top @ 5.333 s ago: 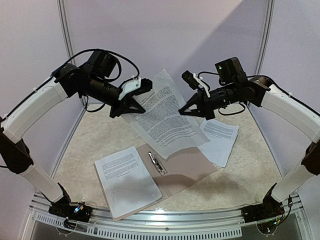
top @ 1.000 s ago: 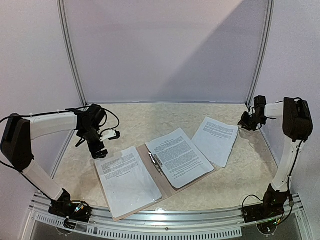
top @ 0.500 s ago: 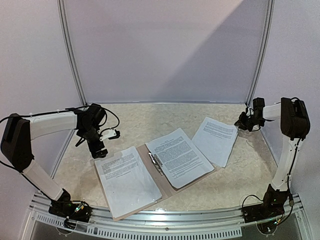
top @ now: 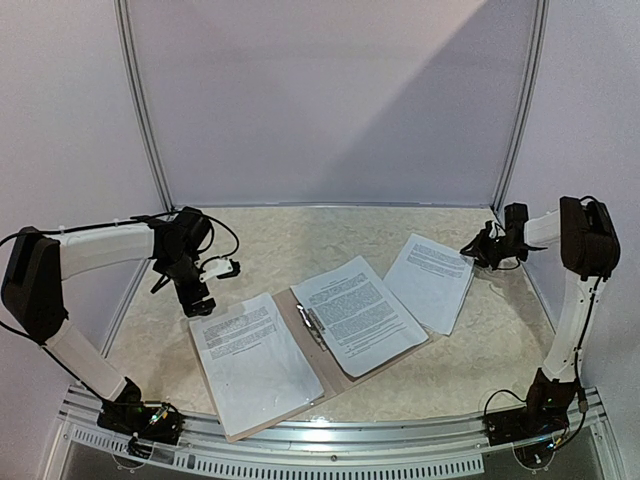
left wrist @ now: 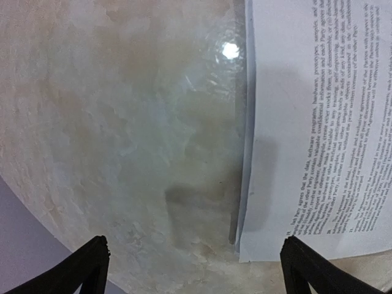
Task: Put the files into the folder
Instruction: Pick up the file from the corner of the board, then pass from the right arm to the left
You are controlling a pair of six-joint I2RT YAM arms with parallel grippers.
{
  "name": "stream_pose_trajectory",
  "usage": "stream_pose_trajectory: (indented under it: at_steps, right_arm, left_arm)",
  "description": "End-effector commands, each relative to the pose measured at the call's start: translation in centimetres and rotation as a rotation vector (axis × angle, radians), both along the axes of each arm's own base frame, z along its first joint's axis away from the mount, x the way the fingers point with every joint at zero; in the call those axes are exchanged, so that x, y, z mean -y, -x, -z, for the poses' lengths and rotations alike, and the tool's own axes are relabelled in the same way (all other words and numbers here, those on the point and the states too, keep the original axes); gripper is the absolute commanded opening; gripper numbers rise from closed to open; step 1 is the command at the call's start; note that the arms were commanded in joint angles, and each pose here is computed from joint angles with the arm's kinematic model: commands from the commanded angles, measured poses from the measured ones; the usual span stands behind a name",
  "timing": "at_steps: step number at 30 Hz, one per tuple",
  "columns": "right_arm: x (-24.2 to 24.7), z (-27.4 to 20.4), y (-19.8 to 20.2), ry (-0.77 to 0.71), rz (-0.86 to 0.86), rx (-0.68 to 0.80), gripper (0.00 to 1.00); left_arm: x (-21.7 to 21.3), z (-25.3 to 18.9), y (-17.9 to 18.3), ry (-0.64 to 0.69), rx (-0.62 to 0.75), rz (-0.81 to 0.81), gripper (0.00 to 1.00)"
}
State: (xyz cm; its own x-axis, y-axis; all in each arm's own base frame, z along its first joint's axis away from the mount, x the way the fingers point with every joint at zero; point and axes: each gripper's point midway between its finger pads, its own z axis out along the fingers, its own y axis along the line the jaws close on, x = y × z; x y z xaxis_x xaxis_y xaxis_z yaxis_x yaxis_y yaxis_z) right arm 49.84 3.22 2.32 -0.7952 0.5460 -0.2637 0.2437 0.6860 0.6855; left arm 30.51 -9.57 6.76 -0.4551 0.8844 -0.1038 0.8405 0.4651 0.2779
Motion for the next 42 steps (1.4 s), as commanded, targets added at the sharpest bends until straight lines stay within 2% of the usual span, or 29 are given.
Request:
stream_pose_trajectory:
  at_steps: [1, 4, 8, 12, 15, 19, 21, 24, 28, 30, 36, 42]
  right_arm:
    - [-0.8, -0.9, 0.5, 0.005, -0.044, 0.02, 0.16]
    - [-1.4, -1.7, 0.2, -0.012, -0.068, 0.045, 0.0]
    - [-1.0, -4.9, -0.7, 0.027, -0.069, 0.124, 0.0]
    - [-0.6, -11.3, -1.0, 0.097, -0.078, 0.27, 0.0]
    - [-1.0, -15.7, -0.2, 0.148, -0.102, 0.377, 0.0]
    - [-3.4, -24.0, 2.7, 0.223, -0.199, 0.577, 0.0]
    - [-6.6, -27.5, 5.0, 0.209, -0.333, 0.679, 0.0]
    - [-15.6, -31.7, 11.0, 0.084, -0.671, 0.819, 0.0]
    - [-25.7, -33.5, 18.3, 0.114, -1.0, 0.911, 0.0]
    - [-30.0, -34.6, 21.5, 0.052, -1.125, 0.952, 0.0]
    - [-37.6, -37.0, 25.7, -0.054, -1.285, 1.047, 0.0]
    - [-40.6, -37.6, 26.3, -0.095, -1.317, 1.091, 0.0]
  left_arm:
    - [0.2, 0.1, 0.1, 0.007, -0.006, -0.002, 0.99]
    - [0.1, -0.1, 0.3, 0.006, -0.007, -0.001, 1.0]
    - [0.8, -1.4, 0.3, 0.051, 0.0, 0.011, 0.99]
    - [1.8, -4.0, 0.1, 0.111, 0.029, 0.033, 0.99]
    - [2.8, -7.2, -0.7, 0.169, 0.077, 0.046, 0.99]
    - [4.5, -12.3, -1.7, 0.263, 0.144, 0.079, 1.0]
    - [5.5, -15.2, -1.9, 0.32, 0.178, 0.113, 0.99]
    - [7.2, -20.1, -1.2, 0.413, 0.24, 0.198, 0.99]
    - [9.3, -26.5, 1.2, 0.51, 0.381, 0.326, 0.99]
    - [10.6, -28.4, 3.3, 0.535, 0.436, 0.422, 1.0]
    - [13.2, -30.5, 5.5, 0.582, 0.429, 0.511, 0.99]
    - [15.8, -32.2, 9.7, 0.704, 0.327, 0.683, 1.0]
